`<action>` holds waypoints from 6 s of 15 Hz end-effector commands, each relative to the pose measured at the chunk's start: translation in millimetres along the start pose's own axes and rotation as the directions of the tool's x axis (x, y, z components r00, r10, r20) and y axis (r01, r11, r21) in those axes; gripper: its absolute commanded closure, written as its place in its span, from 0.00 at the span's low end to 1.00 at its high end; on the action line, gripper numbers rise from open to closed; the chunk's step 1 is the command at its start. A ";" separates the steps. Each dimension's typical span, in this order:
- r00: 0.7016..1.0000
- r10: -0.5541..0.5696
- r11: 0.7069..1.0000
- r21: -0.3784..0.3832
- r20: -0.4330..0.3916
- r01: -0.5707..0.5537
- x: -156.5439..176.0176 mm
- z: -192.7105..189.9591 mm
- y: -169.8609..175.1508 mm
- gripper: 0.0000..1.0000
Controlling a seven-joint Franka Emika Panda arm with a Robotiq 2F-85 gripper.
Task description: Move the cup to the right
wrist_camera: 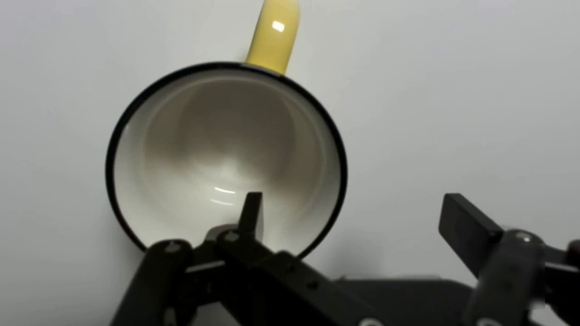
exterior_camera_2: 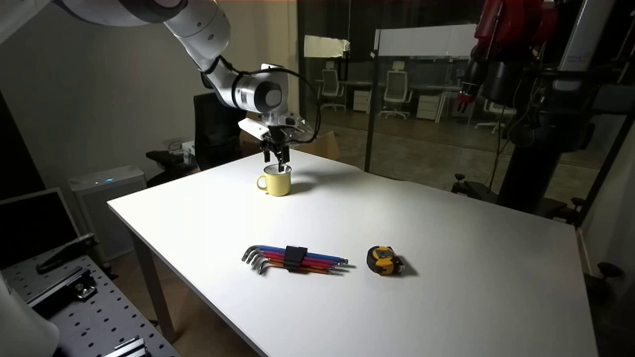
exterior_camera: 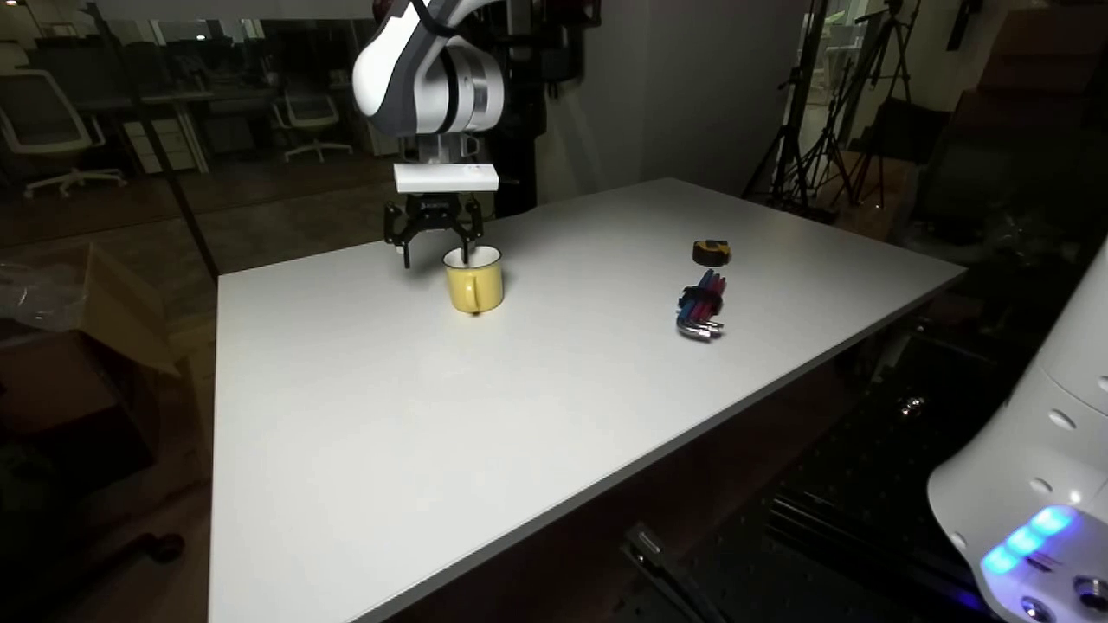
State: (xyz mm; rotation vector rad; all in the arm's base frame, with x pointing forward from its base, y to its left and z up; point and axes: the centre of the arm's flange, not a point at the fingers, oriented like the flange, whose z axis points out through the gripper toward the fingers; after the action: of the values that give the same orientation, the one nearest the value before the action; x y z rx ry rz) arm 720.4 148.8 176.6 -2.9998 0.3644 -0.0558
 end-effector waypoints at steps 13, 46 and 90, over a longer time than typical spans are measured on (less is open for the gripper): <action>1.000 0.021 1.000 0.001 0.003 -0.021 15.9 9.7 -9.2 0.99; 0.975 0.215 0.975 0.046 0.048 -0.218 -59.4 -3.9 94.3 0.97; 0.938 0.345 0.937 0.071 -0.030 -0.342 -103.5 -4.1 175.1 0.00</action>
State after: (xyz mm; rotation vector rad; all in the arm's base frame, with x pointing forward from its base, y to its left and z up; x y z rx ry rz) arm 573.2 5.6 144.4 -2.8291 0.8678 -0.0831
